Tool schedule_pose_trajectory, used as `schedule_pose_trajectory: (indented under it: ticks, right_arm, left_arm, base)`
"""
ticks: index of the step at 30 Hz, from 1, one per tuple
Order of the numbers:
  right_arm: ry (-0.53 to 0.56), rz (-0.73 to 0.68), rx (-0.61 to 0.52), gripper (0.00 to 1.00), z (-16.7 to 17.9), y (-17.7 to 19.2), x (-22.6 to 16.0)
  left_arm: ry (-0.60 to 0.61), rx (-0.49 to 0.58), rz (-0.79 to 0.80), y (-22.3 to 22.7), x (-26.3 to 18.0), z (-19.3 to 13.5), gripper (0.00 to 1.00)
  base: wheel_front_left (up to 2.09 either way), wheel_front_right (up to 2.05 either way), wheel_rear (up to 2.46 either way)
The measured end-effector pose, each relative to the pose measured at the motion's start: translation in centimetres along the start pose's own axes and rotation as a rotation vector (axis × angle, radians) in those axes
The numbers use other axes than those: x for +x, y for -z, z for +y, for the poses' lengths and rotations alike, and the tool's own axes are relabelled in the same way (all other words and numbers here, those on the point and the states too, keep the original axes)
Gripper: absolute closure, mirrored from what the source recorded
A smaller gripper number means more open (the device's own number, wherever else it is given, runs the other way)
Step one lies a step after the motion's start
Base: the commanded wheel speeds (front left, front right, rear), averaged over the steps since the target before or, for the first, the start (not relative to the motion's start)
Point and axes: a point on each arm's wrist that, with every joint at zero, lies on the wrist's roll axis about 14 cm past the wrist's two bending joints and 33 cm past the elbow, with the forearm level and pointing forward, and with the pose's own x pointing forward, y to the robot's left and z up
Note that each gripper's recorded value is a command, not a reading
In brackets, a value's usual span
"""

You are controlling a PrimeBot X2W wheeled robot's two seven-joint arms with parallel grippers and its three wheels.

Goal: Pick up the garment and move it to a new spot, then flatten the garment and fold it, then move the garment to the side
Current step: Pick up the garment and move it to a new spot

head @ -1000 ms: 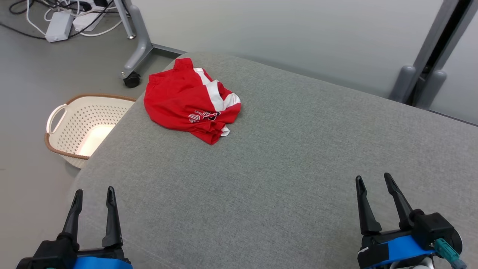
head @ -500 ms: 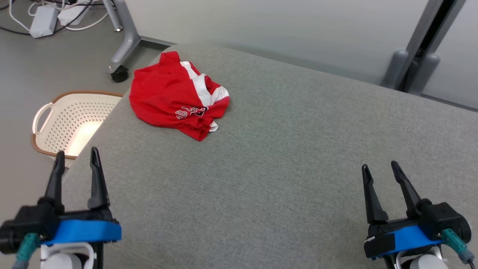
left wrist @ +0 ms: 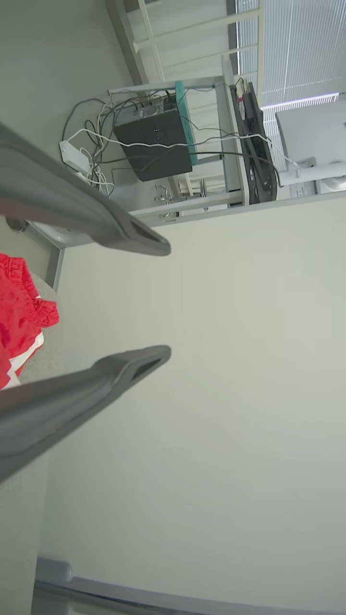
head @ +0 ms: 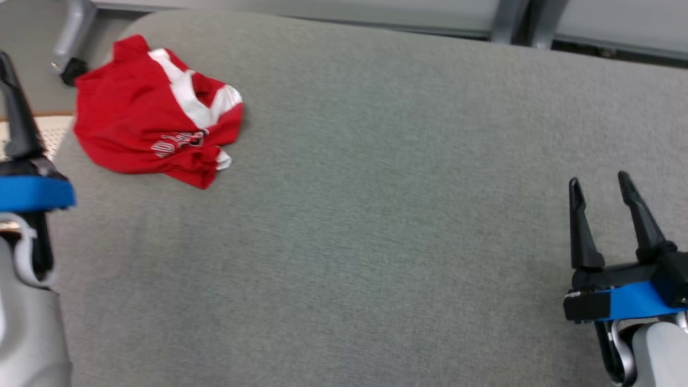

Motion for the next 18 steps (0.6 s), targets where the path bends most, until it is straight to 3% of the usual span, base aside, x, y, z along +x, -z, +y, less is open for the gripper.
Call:
schedule_pose_trajectory:
  ticks: [9, 18]
  right_arm:
    - [0.109, 0.052, -0.039, 0.0, -4.8, 2.7, -0.7]
    - [0.166, 0.103, -0.071, 0.0, -7.5, 4.7, -1.5]
  left_arm:
    - [0.054, 0.013, 0.13, 6.8, 6.0, -3.0, 0.0]
    - [0.123, 0.05, 0.455, 18.1, 5.9, -5.7, 0.0]
  base:
    - [0.0, 0.0, 0.0]
    - [0.0, 0.0, 0.0]
